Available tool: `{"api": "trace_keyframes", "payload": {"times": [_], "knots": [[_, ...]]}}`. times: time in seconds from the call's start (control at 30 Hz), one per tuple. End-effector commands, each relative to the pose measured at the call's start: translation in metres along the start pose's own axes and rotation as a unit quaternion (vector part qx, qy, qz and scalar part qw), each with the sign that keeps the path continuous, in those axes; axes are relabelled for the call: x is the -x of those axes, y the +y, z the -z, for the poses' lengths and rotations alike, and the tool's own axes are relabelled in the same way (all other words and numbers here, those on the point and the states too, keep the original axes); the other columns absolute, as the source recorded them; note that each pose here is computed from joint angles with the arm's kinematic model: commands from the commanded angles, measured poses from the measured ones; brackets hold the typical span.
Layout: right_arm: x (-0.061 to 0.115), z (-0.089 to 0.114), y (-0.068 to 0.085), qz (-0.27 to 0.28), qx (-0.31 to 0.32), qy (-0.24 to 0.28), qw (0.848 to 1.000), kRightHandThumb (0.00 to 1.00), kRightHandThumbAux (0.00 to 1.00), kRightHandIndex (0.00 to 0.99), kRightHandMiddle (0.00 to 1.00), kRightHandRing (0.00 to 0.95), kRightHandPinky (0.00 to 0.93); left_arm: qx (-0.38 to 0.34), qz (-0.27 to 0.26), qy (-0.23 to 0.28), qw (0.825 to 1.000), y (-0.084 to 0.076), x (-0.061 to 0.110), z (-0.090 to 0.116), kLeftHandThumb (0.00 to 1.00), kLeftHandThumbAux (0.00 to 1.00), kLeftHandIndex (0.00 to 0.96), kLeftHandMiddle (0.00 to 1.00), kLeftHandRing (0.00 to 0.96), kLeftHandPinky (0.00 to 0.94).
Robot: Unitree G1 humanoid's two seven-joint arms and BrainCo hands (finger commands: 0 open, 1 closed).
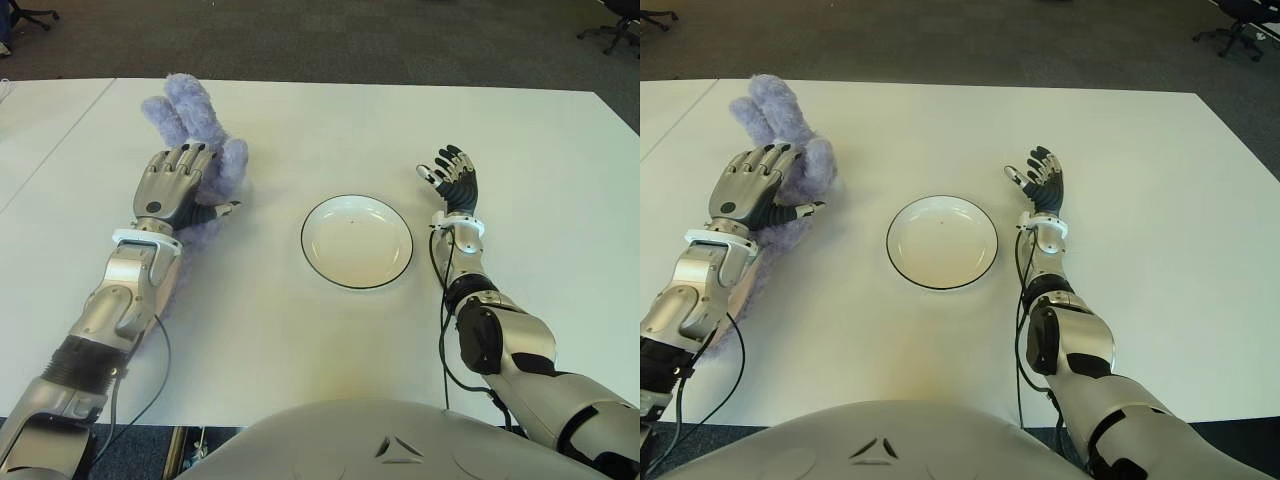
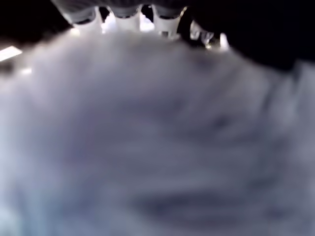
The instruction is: Put the doll into the plate.
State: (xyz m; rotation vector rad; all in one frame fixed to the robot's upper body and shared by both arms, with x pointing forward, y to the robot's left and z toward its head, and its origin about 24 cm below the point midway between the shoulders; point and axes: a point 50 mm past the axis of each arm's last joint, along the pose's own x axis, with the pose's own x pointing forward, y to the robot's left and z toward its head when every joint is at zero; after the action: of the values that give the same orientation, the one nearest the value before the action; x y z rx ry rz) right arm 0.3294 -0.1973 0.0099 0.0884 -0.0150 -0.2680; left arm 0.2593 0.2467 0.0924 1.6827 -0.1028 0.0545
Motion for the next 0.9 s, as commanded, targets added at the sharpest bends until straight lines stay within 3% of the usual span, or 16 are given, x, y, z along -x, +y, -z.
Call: {"api": "trace_keyframes", "payload": {"times": [0.03,0.7,0.9], "knots": [[0.088,0.104,-0.021,0.04,-0.002,0.263,0.964,0.059,0.85,0.179,0.192,0.175,0.166,0.002,0.027,0.01,1.0,-0.004,0.006,0.0,0.087,0.236,0.0,0.0,0.0,0.0],[0.086,0.103,-0.025,0.047,0.004,0.262,0.964,0.186,0.859,0.193,0.19,0.184,0.209,-0.016,0.047,0.025,0.998,-0.003,0.016,-0.002,0.101,0.26,0.0,0.0,0.0,0.02],[0.086,0.103,-0.025,0.047,0.008,0.261,0.964,0.212,0.867,0.211,0.195,0.188,0.185,-0.019,0.055,0.034,0.998,-0.006,0.02,0.001,0.112,0.255,0.0,0.0,0.0,0.017]]}}
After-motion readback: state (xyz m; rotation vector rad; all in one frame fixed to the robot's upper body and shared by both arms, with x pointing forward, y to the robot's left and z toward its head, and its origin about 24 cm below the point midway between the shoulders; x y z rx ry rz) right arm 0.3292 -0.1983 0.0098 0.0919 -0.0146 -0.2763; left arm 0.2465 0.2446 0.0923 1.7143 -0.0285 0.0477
